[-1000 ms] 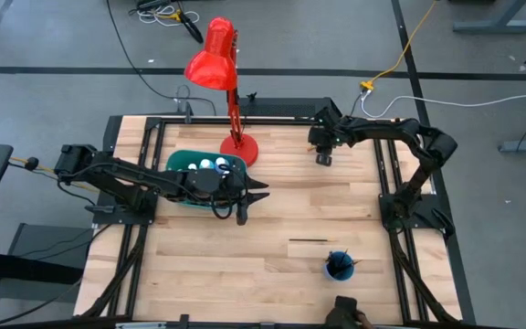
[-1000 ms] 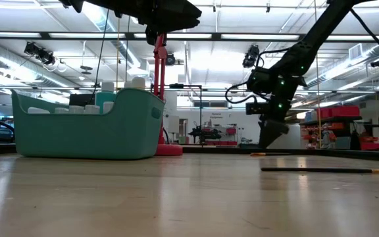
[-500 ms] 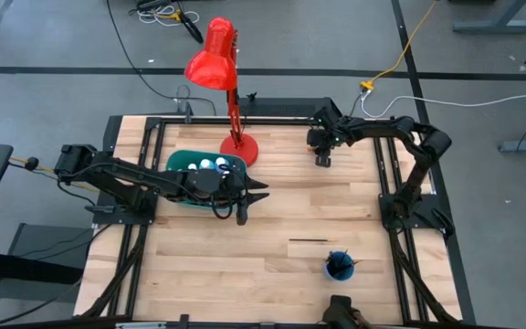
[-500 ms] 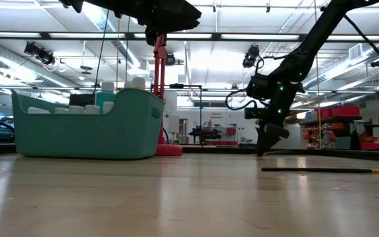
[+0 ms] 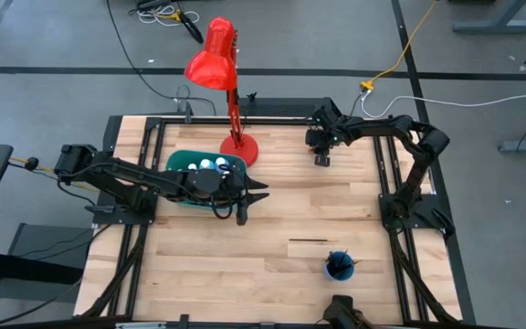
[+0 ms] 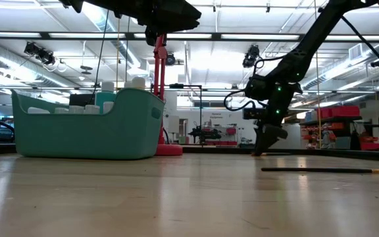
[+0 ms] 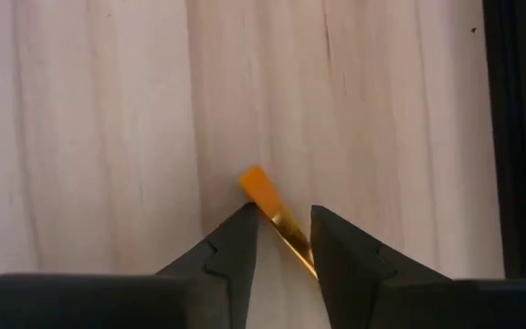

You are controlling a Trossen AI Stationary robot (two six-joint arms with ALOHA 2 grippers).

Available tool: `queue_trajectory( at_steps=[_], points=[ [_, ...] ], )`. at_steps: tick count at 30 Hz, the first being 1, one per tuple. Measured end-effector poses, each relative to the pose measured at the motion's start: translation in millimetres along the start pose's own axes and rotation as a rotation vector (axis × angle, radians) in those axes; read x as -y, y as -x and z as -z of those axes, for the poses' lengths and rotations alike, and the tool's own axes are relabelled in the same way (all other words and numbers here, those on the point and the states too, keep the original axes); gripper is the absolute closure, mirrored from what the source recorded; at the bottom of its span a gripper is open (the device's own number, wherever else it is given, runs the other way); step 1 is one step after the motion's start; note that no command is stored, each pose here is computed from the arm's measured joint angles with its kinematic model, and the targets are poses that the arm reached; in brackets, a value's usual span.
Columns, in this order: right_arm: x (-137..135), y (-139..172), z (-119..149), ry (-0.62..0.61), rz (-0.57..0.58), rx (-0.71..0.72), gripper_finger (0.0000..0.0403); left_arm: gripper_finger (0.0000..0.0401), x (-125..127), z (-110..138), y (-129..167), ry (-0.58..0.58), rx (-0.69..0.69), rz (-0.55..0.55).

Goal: Pick & Place Paint Supplies
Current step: Put the gold paint brush into the blue cup

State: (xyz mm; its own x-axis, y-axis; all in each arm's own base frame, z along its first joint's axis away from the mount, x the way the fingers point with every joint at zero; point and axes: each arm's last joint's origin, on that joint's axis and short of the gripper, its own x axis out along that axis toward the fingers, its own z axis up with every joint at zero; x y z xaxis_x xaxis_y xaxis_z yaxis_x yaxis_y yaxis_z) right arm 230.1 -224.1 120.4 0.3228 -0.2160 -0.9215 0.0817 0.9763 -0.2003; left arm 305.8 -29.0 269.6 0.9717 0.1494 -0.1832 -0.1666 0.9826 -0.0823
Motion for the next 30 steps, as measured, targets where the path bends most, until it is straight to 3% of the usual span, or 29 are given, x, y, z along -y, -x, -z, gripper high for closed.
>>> queue_trajectory(
  at_steps=[8,19,27,30],
  points=[
    [3,-1,0,-0.026,0.046,-0.011,0.039,0.0287,0,0,0,0.0,0.0,-0.001],
    [0,8,-1,-0.106,0.006,0.023,0.0395,0.0287,0,0,0,0.0,0.0,-0.001],
    [-20,53,-11,-0.161,-0.078,0.08,0.0395,0.0287,0,0,0,0.001,0.001,-0.001],
    [-30,75,-20,-0.185,-0.163,0.187,0.0395,0.0287,0,0,0,0.0,0.0,-0.001]
  ],
)
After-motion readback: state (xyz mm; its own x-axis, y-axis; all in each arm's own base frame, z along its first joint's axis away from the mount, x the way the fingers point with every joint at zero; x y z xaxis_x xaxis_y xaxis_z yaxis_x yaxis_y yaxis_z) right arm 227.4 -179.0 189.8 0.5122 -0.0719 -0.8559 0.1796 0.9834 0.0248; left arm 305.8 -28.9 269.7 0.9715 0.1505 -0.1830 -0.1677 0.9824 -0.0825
